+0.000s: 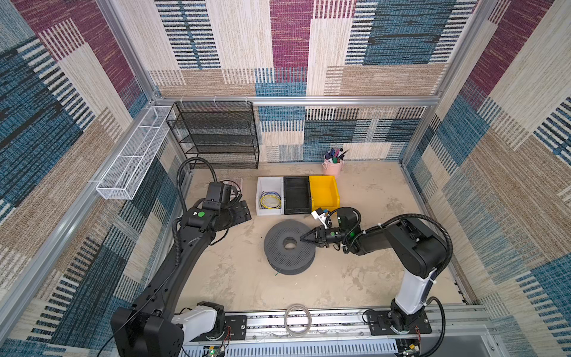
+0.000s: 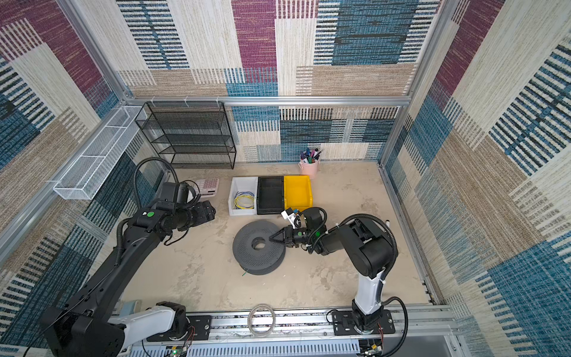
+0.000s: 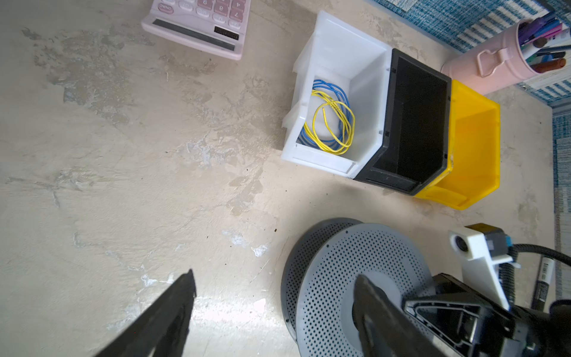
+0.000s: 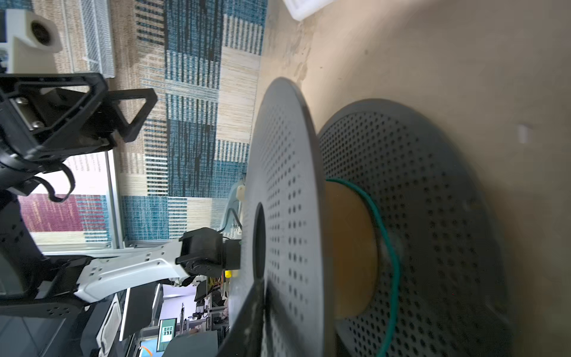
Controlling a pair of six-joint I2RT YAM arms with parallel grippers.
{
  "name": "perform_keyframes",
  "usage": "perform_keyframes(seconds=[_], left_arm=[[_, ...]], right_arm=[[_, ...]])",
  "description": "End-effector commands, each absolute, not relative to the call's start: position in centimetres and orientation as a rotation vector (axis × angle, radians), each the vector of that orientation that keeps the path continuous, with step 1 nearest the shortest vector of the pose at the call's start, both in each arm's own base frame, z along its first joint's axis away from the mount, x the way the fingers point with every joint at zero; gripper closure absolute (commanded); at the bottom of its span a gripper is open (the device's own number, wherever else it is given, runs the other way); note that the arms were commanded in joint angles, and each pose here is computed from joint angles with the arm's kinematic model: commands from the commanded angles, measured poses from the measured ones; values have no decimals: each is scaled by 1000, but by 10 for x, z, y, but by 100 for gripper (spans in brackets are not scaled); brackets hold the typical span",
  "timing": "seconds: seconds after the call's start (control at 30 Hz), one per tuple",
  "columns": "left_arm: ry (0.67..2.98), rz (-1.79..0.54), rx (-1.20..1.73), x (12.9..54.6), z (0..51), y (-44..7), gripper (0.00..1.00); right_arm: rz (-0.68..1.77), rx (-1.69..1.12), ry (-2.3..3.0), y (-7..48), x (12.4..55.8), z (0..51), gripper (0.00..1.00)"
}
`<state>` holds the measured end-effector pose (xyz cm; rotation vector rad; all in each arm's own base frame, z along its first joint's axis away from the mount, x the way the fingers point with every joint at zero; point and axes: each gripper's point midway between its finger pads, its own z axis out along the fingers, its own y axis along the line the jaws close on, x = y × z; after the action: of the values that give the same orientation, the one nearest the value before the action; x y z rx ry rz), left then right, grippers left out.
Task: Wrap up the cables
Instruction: 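Drag the grey spool with the right gripper toward the table centre, then release the spool with the right gripper while the left reaches into the white bin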
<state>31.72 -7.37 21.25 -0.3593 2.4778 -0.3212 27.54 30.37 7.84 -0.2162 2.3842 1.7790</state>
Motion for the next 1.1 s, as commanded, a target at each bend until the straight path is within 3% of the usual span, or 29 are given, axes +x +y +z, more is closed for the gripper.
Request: perform_keyframes(seconds=[0.0,0.37,0.53,0.67,0.9,1.07], left_arm=[[2495,-342,-322,317,213,-79,18],[2539,-352,-296,299,213,-79,14],[2540,-331,-255,299,212,-77,10],[2545,-373,-223,309,213,-86,14],[2572,-454,-224,342,213,-108,34],[2638,-444,-197,363,213,-125,37]], right_arm=[[1672,-255,2403,301,281,71,65],[1247,-301,2418,271,298,97,26],[992,-254,2351,240,306,128,24],[856,-225,2279,222,313,166,23],[762,-196,2122,222,353,219,30],[754,-259,2133,247,392,216,35]])
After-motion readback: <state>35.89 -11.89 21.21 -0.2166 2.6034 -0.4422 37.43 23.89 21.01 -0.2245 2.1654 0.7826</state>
